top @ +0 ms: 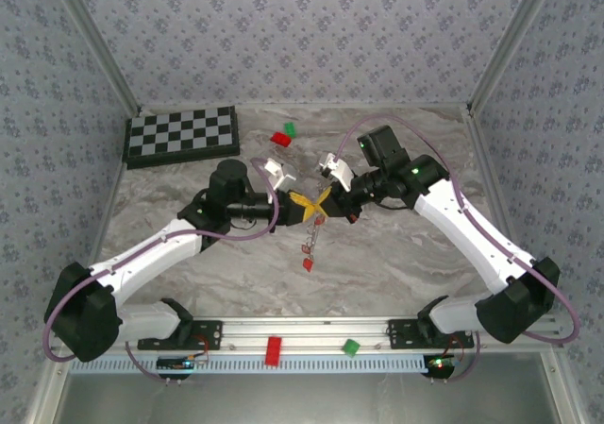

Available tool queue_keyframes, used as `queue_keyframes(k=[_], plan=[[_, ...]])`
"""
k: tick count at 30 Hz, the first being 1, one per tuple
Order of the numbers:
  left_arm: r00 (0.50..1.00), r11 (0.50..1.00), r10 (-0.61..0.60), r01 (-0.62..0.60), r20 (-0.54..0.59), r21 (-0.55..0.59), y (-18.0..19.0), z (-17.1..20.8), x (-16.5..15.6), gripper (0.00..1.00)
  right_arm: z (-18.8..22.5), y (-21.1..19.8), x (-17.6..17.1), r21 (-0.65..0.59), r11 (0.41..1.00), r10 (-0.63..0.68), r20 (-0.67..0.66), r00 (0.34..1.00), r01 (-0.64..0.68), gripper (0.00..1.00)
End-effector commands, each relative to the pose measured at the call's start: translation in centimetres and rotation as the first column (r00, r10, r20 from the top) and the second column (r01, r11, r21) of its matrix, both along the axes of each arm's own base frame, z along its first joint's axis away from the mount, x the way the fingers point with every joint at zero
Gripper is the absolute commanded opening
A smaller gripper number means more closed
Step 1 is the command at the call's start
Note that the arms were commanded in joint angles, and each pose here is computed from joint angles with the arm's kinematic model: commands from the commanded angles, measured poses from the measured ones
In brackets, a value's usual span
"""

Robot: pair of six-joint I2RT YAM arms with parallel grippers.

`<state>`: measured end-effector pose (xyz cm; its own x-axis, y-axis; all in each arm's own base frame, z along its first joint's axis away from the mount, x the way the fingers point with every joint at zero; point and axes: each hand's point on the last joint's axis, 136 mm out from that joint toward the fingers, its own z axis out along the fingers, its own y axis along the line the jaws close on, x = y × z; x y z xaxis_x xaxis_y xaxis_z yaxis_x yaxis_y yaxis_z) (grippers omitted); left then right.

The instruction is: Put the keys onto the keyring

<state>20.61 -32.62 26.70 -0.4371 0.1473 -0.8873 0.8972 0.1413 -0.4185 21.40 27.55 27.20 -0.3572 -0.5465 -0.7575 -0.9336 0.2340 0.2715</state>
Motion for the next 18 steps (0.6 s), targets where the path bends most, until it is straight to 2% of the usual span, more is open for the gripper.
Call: queue_keyframes(k=[1,6,7,9,11,13,18], plan=[[0.997,0.997,0.005,0.0,0.078,-0.071,-0.4,2.7,0.7,0.0,1.0,0.9,-1.3,0.041,0.997,0.065,-0.004,0.998,-0.065,0.0],[0.996,0.997,0.015,-0.008,0.087,-0.083,-0.2,2.7,0.6,0.0,0.9,0.5,-1.4,0.037,0.998,0.058,-0.002,0.998,-0.058,0.0],[0.996,0.997,0.019,-0.012,0.087,-0.083,-0.2,2.6,0.7,0.0,1.0,0.4,-1.4,0.042,0.998,0.054,0.003,0.999,-0.054,0.04],[0.996,0.996,0.025,-0.017,0.09,-0.086,-0.1,2.6,0.7,0.0,1.4,-0.2,-0.6,0.066,0.998,0.007,0.033,0.999,-0.009,0.19],[0.995,0.995,0.029,-0.02,0.093,-0.093,-0.1,2.7,0.7,0.0,2.0,-0.7,-0.1,0.105,0.994,-0.043,0.059,0.997,0.037,0.28],[0.995,0.994,0.031,-0.021,0.095,-0.105,-0.1,2.9,0.7,0.0,2.7,-1.4,0.5,0.148,0.985,-0.102,0.097,0.99,0.087,0.32],[0.994,0.989,0.049,-0.034,0.102,-0.141,0.0,3.6,0.6,0.0,2.4,-2.6,1.0,0.212,0.961,-0.209,0.148,0.967,0.176,0.33]])
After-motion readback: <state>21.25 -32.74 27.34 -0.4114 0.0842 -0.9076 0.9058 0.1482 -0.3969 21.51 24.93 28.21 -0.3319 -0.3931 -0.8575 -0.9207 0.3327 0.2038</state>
